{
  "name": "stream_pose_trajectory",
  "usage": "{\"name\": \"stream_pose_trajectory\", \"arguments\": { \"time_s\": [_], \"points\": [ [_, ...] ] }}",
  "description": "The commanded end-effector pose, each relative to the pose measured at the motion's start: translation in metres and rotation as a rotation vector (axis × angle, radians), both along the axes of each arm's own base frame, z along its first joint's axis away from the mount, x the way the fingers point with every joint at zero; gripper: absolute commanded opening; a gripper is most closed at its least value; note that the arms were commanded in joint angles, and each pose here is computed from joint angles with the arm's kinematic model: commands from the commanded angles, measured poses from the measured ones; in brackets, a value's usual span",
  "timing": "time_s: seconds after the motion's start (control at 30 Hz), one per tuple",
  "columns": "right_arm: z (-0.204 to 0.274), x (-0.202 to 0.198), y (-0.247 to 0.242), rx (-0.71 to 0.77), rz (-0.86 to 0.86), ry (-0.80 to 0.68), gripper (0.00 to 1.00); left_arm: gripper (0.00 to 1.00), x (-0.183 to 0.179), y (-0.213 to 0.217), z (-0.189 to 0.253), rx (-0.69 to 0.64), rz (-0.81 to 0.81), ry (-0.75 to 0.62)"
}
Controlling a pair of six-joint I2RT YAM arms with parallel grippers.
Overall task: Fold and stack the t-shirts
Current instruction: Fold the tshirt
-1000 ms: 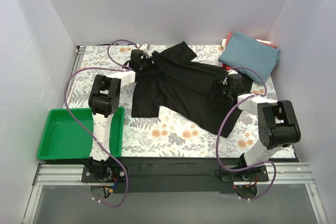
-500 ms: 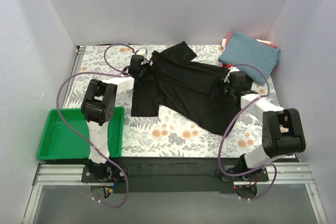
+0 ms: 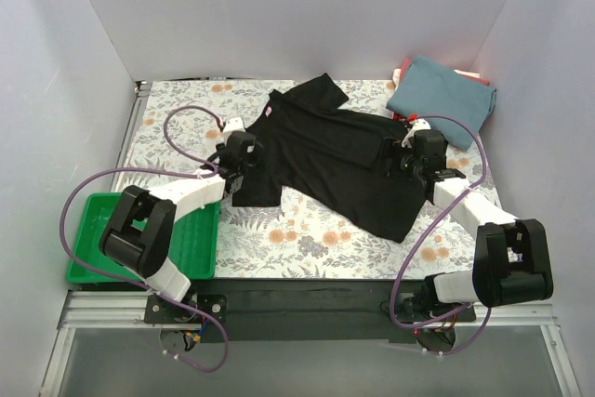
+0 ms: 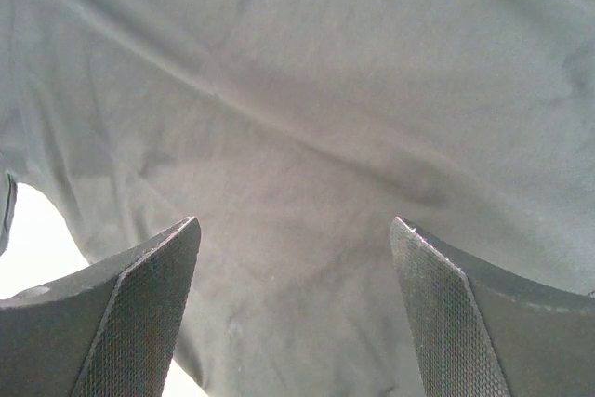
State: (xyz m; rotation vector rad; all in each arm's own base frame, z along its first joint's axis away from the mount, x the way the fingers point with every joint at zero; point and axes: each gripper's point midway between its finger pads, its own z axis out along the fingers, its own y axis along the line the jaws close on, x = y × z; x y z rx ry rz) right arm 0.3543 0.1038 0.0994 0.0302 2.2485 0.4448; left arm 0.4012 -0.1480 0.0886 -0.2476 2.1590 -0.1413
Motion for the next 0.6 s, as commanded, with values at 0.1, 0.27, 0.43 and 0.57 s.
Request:
{"name": "stream_pose_trajectory", "arguments": {
  "time_s": [0.1, 0.27, 0.43, 0.57],
  "points": [
    [0.002, -0.003, 0.006, 0.03, 0.031, -0.007, 0.89, 0.56, -0.039, 0.016, -0.008, 0.076, 0.128, 0.044],
    [0.002, -0.005, 0.004, 0.028, 0.028, -0.007, 0.89, 0.56, -0.054, 0.022, -0.019, 0.136, 0.189, 0.107],
    [0.0, -0.006, 0.005, 0.031, 0.033, -0.003, 0.89, 0.53, -0.067, 0.021, -0.015, 0.15, 0.206, 0.105],
    [-0.001, -0.007, 0.007, 0.036, 0.04, 0.001, 0.89, 0.53, -0.077, 0.025, -0.024, 0.149, 0.224, 0.123]
  ]
}}
